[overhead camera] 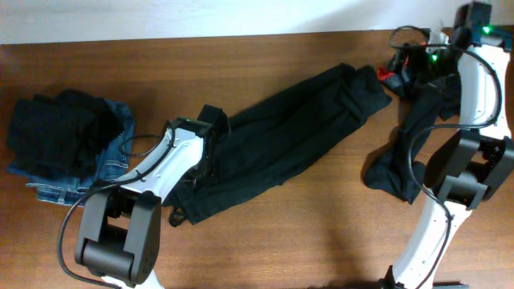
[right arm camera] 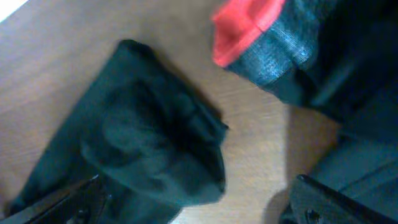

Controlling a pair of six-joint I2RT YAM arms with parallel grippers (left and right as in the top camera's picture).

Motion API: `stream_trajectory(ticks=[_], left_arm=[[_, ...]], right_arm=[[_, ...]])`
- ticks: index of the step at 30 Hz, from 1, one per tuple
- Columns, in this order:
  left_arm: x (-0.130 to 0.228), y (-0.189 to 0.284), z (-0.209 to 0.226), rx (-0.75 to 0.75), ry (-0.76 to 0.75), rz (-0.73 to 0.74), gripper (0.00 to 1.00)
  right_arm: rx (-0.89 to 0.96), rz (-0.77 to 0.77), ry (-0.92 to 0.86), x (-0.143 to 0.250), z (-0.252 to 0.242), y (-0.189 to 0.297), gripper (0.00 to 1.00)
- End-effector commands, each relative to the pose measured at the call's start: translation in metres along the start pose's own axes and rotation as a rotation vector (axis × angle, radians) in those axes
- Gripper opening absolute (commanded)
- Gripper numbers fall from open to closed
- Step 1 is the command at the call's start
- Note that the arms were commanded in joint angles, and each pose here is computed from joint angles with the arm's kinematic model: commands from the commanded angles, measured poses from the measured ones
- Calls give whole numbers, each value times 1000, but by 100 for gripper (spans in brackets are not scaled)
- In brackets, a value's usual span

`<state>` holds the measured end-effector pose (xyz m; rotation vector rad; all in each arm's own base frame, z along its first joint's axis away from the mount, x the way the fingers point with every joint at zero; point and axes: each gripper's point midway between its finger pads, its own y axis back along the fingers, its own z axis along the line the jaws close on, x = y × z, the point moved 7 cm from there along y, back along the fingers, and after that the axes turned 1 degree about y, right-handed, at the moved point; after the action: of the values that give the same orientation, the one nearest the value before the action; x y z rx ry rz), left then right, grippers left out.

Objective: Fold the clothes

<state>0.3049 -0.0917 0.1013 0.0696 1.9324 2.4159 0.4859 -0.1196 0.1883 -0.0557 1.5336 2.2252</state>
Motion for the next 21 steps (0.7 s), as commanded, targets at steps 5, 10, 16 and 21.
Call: stream_trajectory(ticks=[5, 10, 16, 21], left_arm=[[-15, 12, 20, -14, 73, -13, 0], [-24, 22, 30, 14, 110, -22, 0], [-26, 31, 32, 16, 109, -20, 0], [-24, 37, 33, 17, 110, -22, 0]], right_arm=[[-55, 128, 69, 33, -6, -65, 99], [-127, 118, 137, 46, -4, -99, 99], [-137, 79, 171, 50, -2, -119, 99], [-144, 30, 219, 43, 9, -125, 99]])
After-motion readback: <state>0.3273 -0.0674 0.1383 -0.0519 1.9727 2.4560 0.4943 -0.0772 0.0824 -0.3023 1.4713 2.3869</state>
